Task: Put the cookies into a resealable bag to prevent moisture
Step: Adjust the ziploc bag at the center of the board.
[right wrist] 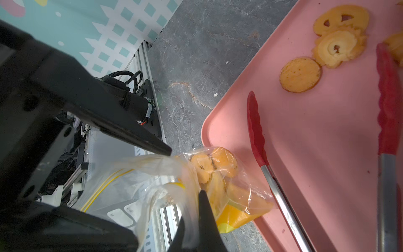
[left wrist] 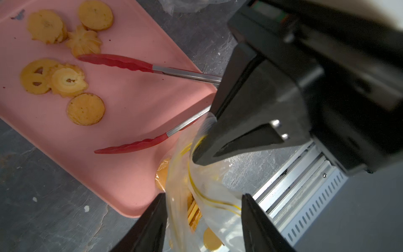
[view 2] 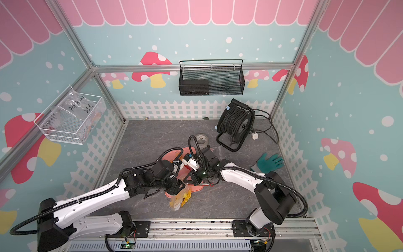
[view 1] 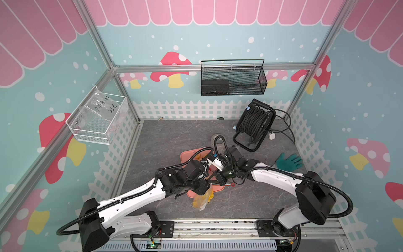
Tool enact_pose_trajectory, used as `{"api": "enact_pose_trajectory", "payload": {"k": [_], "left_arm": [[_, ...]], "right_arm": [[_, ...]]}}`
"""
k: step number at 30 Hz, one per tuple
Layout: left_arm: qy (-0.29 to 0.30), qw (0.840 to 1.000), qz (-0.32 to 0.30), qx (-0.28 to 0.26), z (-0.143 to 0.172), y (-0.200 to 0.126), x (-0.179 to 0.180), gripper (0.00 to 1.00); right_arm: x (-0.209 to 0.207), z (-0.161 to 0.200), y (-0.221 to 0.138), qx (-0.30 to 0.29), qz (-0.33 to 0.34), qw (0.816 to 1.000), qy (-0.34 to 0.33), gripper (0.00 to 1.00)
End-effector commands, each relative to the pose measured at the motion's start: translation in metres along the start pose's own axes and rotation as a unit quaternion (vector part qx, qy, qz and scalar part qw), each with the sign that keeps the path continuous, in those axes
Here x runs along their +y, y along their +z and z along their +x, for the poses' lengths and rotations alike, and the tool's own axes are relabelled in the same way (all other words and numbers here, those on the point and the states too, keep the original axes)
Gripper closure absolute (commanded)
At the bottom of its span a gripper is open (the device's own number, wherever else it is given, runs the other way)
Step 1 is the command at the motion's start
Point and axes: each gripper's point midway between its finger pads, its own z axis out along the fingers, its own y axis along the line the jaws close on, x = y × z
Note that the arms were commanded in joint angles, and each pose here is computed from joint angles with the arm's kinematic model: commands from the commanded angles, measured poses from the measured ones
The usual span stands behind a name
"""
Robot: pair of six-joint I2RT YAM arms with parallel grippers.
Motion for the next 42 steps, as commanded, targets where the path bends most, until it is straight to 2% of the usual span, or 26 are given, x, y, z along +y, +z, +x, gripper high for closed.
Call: {"api": "enact_pose_trajectory", "payload": {"k": [1, 4, 10, 15, 21, 24, 27, 34, 40, 42], "left_arm": [[-0.051, 0.998, -0.023, -0.031, -0.020, 0.001, 0.002, 0.43], [-0.072, 0.997, -0.017, -0.038, -0.029, 0.001, -0.002, 0.43], [-0.136, 0.987, 0.005, -0.091, -0.048, -0.016, 0.001, 0.43], [-0.146, 0.988, -0.010, -0.056, -0.032, 0.002, 0.007, 0.43], [-0.124, 0.992, -0.005, -0.027, -0.039, 0.014, -0.005, 0.45], [-0.102, 0.994, -0.040, 0.009, -0.030, 0.017, 0.003, 0.48], [-0.089, 0.993, -0.070, 0.026, -0.023, 0.012, 0.015, 0.57], [-0.065, 0.993, -0.067, 0.071, -0.010, 0.007, 0.025, 0.82], [-0.042, 0.997, -0.026, 0.064, -0.021, -0.005, 0.016, 0.99], [-0.030, 0.997, 0.003, 0.066, -0.023, -0.010, 0.008, 1.00]], "right_arm": [[-0.001, 0.001, 0.001, 0.001, -0.007, 1.000, -0.005, 1.00], [-0.004, 0.005, 0.000, 0.002, -0.004, 1.000, -0.002, 1.00], [-0.007, 0.010, 0.000, 0.004, -0.001, 1.000, -0.001, 1.00], [-0.004, 0.008, -0.002, -0.002, -0.006, 1.000, -0.003, 1.00], [-0.001, 0.007, -0.004, -0.005, -0.010, 1.000, -0.006, 1.00], [-0.001, 0.007, -0.005, -0.005, -0.008, 1.000, -0.007, 1.00], [-0.002, 0.007, -0.007, -0.008, -0.005, 1.000, -0.009, 1.00], [0.003, 0.006, -0.012, -0.011, -0.009, 1.000, -0.018, 1.00], [0.017, 0.008, -0.017, -0.013, -0.039, 0.998, -0.051, 1.00], [0.024, 0.007, -0.020, -0.016, -0.053, 0.996, -0.075, 0.97]]}}
